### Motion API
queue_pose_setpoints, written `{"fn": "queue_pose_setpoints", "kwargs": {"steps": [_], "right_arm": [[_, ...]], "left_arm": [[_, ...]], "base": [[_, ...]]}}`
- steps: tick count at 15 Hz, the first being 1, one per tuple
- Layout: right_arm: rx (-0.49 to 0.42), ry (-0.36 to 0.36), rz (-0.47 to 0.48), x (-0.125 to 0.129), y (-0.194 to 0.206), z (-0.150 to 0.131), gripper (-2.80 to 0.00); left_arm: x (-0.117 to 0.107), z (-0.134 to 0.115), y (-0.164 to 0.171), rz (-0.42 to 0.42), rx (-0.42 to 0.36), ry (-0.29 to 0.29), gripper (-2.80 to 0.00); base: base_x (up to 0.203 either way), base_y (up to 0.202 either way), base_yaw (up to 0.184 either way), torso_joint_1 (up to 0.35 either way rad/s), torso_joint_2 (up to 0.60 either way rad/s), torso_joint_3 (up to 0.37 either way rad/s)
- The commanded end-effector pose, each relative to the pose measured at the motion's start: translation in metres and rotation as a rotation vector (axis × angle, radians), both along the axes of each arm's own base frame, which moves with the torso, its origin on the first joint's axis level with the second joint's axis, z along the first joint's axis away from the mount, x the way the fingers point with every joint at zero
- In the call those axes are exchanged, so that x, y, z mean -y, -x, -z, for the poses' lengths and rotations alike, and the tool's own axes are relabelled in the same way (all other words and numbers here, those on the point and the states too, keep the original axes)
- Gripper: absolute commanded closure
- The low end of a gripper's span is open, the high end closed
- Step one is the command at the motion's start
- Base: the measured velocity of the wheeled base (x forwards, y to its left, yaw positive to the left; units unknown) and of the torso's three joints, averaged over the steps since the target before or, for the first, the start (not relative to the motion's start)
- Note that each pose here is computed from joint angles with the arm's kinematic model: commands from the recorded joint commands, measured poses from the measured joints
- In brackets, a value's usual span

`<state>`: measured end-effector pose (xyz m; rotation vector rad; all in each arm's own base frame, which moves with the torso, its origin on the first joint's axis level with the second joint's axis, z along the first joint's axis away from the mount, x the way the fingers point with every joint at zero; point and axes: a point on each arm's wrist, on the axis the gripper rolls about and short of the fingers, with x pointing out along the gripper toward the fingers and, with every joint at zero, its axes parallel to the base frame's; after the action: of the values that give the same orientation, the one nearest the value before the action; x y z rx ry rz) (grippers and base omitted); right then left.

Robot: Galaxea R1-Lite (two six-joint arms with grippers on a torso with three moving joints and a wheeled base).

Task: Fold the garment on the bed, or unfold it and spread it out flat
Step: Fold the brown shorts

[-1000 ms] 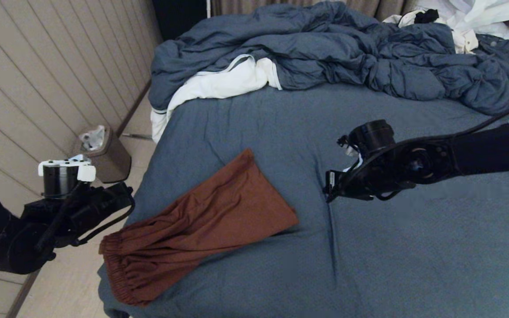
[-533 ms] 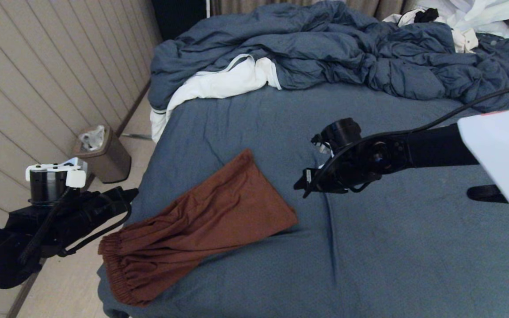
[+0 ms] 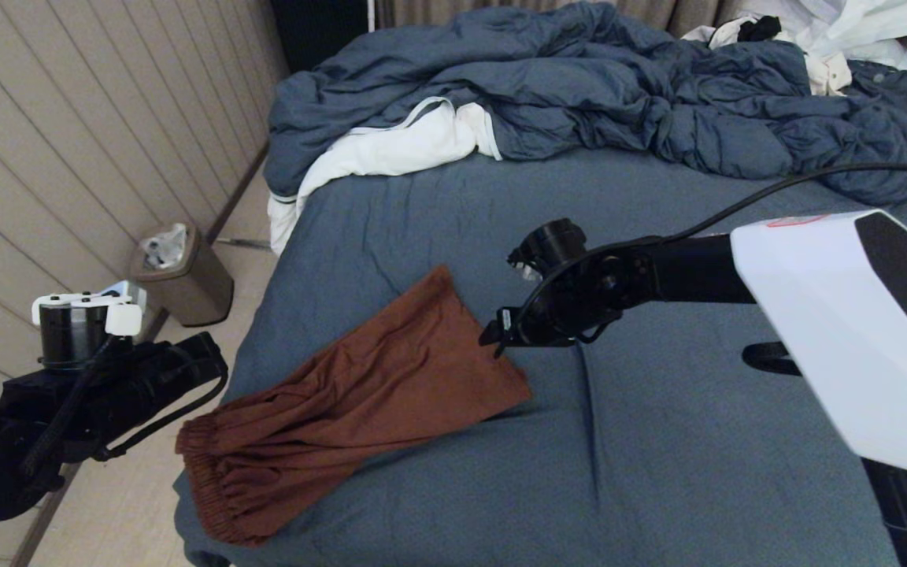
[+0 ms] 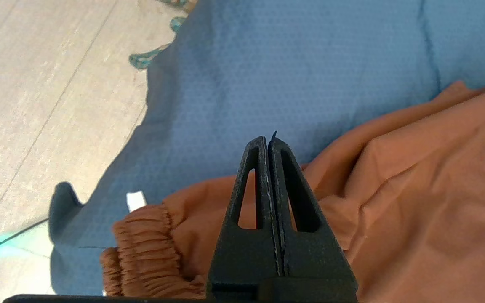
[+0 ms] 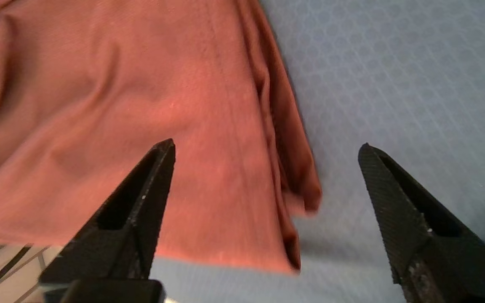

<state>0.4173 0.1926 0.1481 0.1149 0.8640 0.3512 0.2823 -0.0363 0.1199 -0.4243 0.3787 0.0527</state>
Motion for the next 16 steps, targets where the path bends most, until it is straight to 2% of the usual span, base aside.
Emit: {"fn": "queue_pose_setpoints", "kwargs": {"steps": [1, 5, 13, 14, 16], "right_arm": [[-0.028, 0.013, -0.017, -0.012, -0.007, 0.020, -2.80], [-0.048, 0.023, -0.060, -0.038, -0.012, 0.051, -2.80], [-0.070, 0.035, -0.104, -0.062, -0.002, 0.069, -2.80], [-0.068, 0.039, -0.109, -0.062, -0.002, 0.069, 0.00], [-0.062, 0.040, -0.112, -0.064, 0.001, 0.065, 0.00]], "left_arm": [[-0.001, 0.001, -0.001, -0.005, 0.000, 0.003, 0.00], [-0.005, 0.001, -0.002, -0.014, 0.002, 0.007, 0.00], [-0.006, 0.000, -0.003, -0.018, 0.016, 0.010, 0.00], [-0.006, 0.001, -0.004, -0.021, 0.019, 0.010, 0.00], [-0.008, 0.002, -0.005, -0.026, 0.021, 0.009, 0.00]], "base": [[0.000, 0.000, 0.000, 0.000, 0.00, 0.000], [0.000, 0.000, 0.000, 0.000, 0.00, 0.000], [0.000, 0.000, 0.000, 0.000, 0.00, 0.000], [0.000, 0.000, 0.000, 0.000, 0.00, 0.000], [0.000, 0.000, 0.000, 0.000, 0.00, 0.000]]}}
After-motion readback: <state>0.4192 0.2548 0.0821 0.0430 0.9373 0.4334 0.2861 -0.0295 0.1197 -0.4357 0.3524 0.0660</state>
